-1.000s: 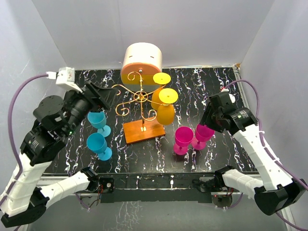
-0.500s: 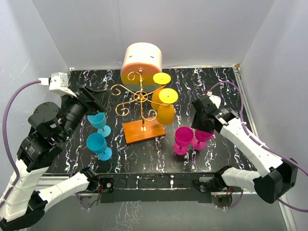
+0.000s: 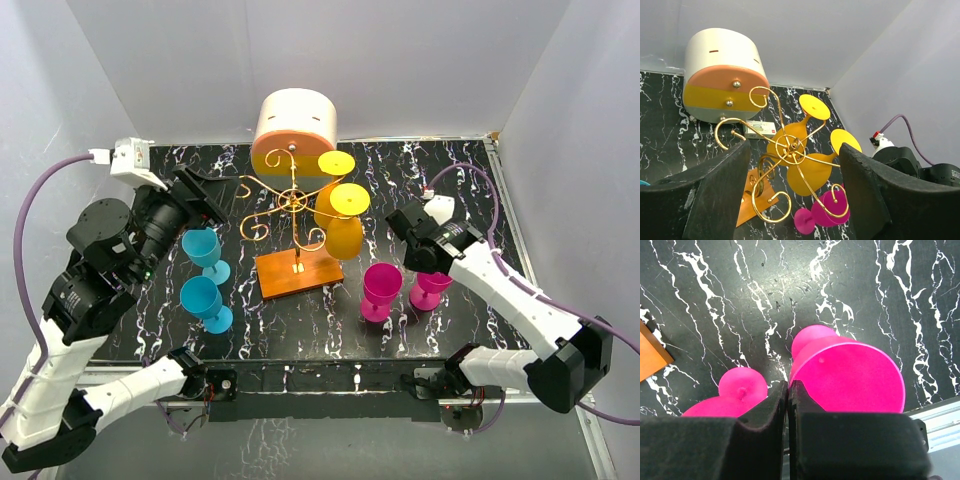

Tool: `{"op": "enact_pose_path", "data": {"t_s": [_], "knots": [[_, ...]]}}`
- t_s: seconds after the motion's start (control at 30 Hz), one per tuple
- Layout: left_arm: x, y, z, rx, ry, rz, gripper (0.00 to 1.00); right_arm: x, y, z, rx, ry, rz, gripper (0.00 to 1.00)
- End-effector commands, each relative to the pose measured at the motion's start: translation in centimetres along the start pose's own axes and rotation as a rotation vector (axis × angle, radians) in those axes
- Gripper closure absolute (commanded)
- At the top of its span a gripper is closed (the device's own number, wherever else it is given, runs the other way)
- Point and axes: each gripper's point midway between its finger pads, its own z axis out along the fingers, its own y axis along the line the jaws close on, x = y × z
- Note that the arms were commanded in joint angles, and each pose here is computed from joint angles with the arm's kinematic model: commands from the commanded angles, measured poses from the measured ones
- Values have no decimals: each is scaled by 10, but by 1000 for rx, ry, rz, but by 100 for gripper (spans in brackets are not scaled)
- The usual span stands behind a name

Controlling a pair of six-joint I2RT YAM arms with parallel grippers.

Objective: Place the wine glass upside down on the wine glass rack

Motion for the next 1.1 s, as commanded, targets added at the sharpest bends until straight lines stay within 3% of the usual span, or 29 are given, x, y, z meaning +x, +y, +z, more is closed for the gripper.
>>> {"op": "enact_pose_path", "data": {"t_s": [0.0,0.17,0.33,0.8,0.97,1.07], "knots": [[-16,-16,-3,66,-35,-25,30,-26,-7,-23,-4,-101,55,100],[-16,-18,-1,74,-28,-9,26,-51,-13,-58,-78,-187,135,100],[-13,-21,0,97,-14,40,2,-82,-22,-111,-253,-343,277,100],[3,-61,9,315,18,-9,2,-145,-52,-251,-646,-693,411,100],[13,-137,7,677,157,-111,8,-160,-47,-302,-846,-818,394,100],[24,-156,21,736,235,-202,11,-165,-48,-327,-946,-886,407,100]]}}
